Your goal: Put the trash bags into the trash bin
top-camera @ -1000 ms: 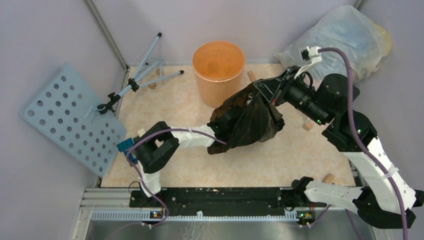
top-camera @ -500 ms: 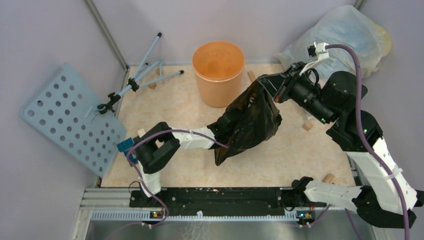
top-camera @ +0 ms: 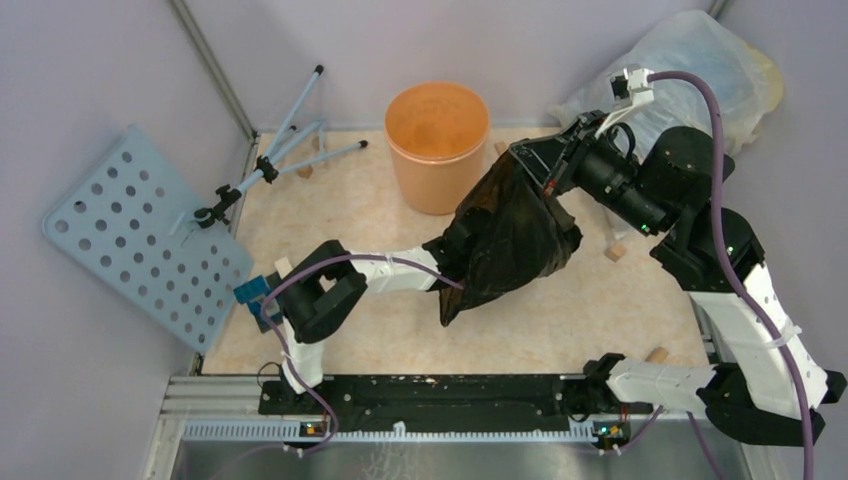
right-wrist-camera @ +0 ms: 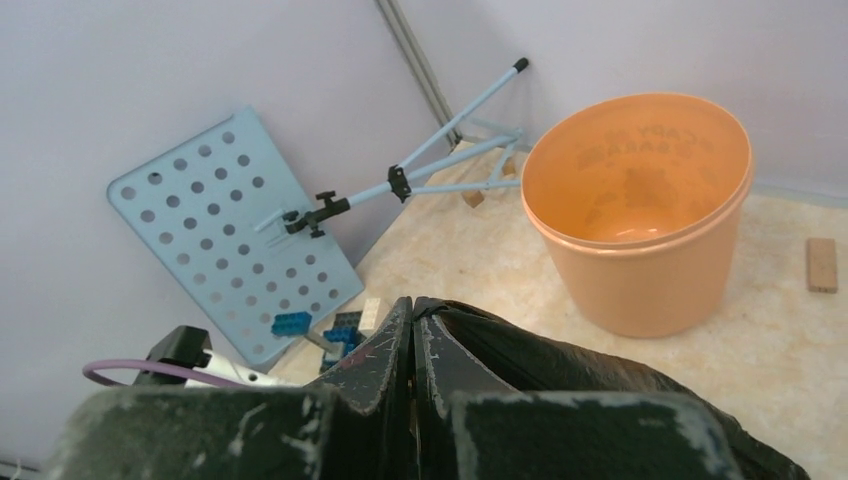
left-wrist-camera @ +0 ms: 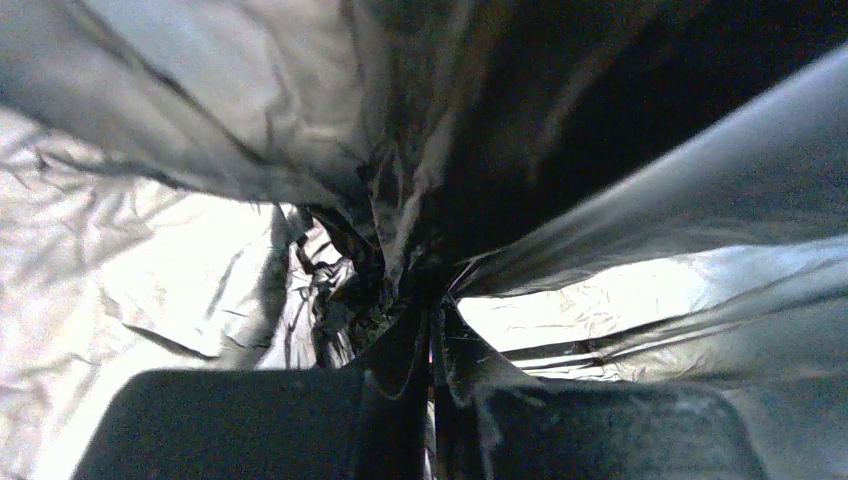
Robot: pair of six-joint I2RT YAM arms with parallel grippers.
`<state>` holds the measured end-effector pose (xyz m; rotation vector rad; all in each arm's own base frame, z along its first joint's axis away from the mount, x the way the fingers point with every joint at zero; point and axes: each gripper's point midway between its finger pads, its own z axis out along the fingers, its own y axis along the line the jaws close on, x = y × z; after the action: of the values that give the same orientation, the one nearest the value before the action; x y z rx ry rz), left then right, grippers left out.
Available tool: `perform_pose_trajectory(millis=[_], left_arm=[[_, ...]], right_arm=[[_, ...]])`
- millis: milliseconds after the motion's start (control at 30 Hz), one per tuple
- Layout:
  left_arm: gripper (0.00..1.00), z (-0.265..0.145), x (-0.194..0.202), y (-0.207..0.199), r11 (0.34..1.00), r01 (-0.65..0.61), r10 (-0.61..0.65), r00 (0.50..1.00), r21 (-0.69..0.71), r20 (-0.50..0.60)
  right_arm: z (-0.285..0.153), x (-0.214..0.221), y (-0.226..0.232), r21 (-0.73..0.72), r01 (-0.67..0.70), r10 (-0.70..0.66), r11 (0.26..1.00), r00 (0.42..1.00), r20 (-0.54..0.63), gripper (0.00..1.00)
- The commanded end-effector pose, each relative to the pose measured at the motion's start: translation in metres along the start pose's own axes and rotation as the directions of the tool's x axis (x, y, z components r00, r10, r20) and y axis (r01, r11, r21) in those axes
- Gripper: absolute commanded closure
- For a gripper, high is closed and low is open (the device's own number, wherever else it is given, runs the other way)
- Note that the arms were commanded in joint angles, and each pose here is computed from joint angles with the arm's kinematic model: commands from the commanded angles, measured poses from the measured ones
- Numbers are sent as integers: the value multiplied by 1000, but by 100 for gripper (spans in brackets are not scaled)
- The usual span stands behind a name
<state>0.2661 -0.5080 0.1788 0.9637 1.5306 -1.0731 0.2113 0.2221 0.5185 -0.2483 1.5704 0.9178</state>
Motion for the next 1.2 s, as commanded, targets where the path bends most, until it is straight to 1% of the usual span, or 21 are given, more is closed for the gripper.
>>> perform_pose_trajectory(millis=[0,200,267,333,400,500,533,667,733,833,900,1033,1067,1167], left_arm=[[95,-33,111,6,993,83,-107,935,-87,-338],[93,-64,144,23,978,29,-127,865,-205,-486],[92,-71,145,23,976,22,-131,853,-216,-506],[89,-75,139,20,978,23,-128,855,-210,-502],[86,-76,123,13,983,27,-112,874,-183,-474],[71,-75,95,11,984,25,-100,899,-178,-427],[68,-75,82,11,982,18,-93,909,-185,-406],[63,-75,36,18,969,-3,-84,937,-248,-339],[56,-79,20,20,962,-8,-82,944,-272,-318],[48,-87,-3,20,957,15,-93,961,-289,-259],[47,-93,-14,21,954,48,-116,970,-297,-215],[53,-108,-25,24,944,150,-203,967,-295,-157],[52,-112,-28,22,943,171,-218,966,-285,-142],[42,-125,-36,14,946,197,-229,968,-257,-99]], right_arm=[[-31,-87,42,-148,13,29,989,959,280,100],[-45,-101,32,-85,30,0,996,942,337,100],[-51,-104,27,-59,33,-10,998,935,354,100],[-52,-102,22,-40,34,-17,999,935,355,100],[-52,-97,20,-37,34,-18,999,937,349,100],[-43,-74,16,-47,24,-9,999,953,302,100],[-40,-65,14,-51,19,-4,999,959,284,100],[-30,-28,1,-38,-14,22,999,975,220,100],[-29,-18,-5,-24,-24,29,999,978,208,100],[-30,-11,-10,-10,-28,29,1000,979,200,100],[-32,-11,-12,-4,-27,27,1000,979,204,100],[-37,-17,-15,16,-20,16,1000,974,225,100],[-38,-18,-16,25,-16,9,1000,974,228,100],[-38,-16,-24,65,-1,-14,998,974,226,100]])
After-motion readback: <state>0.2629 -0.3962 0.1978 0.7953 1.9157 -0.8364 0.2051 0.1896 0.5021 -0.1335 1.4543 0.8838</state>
